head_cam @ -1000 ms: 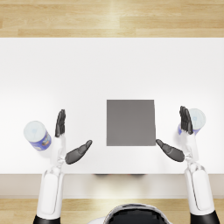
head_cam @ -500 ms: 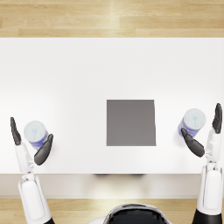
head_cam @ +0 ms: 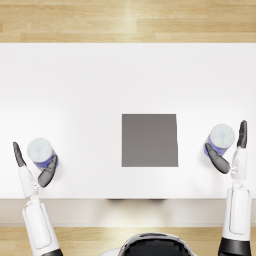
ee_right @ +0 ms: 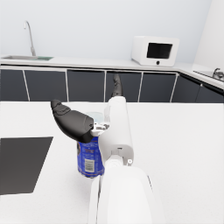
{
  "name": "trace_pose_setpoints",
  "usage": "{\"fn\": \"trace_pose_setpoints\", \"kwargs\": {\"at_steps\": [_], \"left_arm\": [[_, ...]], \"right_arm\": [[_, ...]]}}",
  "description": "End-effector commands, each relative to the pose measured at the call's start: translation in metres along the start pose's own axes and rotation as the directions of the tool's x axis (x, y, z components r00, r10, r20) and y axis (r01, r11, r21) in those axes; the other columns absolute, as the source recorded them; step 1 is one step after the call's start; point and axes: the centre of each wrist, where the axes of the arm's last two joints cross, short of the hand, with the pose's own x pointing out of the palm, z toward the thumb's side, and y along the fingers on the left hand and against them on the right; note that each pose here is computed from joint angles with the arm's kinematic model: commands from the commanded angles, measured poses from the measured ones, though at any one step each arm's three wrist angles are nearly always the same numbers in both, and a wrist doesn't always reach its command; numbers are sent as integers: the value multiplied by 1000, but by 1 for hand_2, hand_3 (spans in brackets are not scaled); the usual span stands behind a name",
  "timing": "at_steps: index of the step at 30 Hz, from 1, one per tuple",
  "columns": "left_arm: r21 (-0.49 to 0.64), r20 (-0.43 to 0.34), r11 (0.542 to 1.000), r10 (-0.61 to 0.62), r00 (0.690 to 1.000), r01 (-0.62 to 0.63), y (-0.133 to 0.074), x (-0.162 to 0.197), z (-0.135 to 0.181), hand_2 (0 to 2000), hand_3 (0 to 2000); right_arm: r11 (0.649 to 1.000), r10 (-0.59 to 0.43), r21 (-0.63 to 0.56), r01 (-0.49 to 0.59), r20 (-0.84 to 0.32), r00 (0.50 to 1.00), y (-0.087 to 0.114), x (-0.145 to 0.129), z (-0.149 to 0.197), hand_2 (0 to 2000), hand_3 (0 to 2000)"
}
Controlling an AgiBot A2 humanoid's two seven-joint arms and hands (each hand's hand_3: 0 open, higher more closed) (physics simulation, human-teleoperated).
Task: Pick up the blue can on the left and place it in the middle, then pick up the blue can on the right and place it on top of the can in the middle
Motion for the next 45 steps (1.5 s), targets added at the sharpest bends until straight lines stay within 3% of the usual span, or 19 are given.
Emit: {"fn": "trace_pose_setpoints", "kwargs": {"at_steps": [1,16,27,28,29,31,32,36,40,45], "left_arm": [[-63,2,998,7,1000,-7,3,-1,-17,0,0],[-212,29,977,19,999,-13,20,6,-55,0,0],[-202,56,979,18,998,-6,32,11,-65,0,0],[-188,58,982,20,998,-9,31,11,-63,1361,327],[-186,58,983,18,998,-7,29,11,-63,2000,653],[-175,59,984,-12,998,22,24,14,-58,2000,1307],[-166,59,986,-10,998,20,24,14,-53,2000,1520],[-18,57,994,-105,993,106,20,38,-9,2000,1520],[103,47,968,-234,971,228,19,71,24,2000,1520],[150,44,900,-419,907,409,13,125,39,2000,1520]], "right_arm": [[996,-9,87,9,3,1000,-2,-2,-23,0,0],[956,-51,292,39,33,998,-14,0,-77,0,0],[931,-53,364,29,58,997,-24,8,-95,0,0],[940,-59,338,35,62,996,-23,6,-91,1361,327],[943,-24,332,-4,79,997,-23,5,-90,2000,653],[943,52,322,-84,107,993,-22,5,-88,2000,1307],[945,51,316,-84,112,992,-22,4,-87,2000,1520],[977,98,178,-114,97,991,-22,17,-54,2000,1520],[987,156,16,-158,84,984,-24,30,-12,2000,1520],[977,209,-65,-204,79,975,-23,44,9,2000,1520]]}}
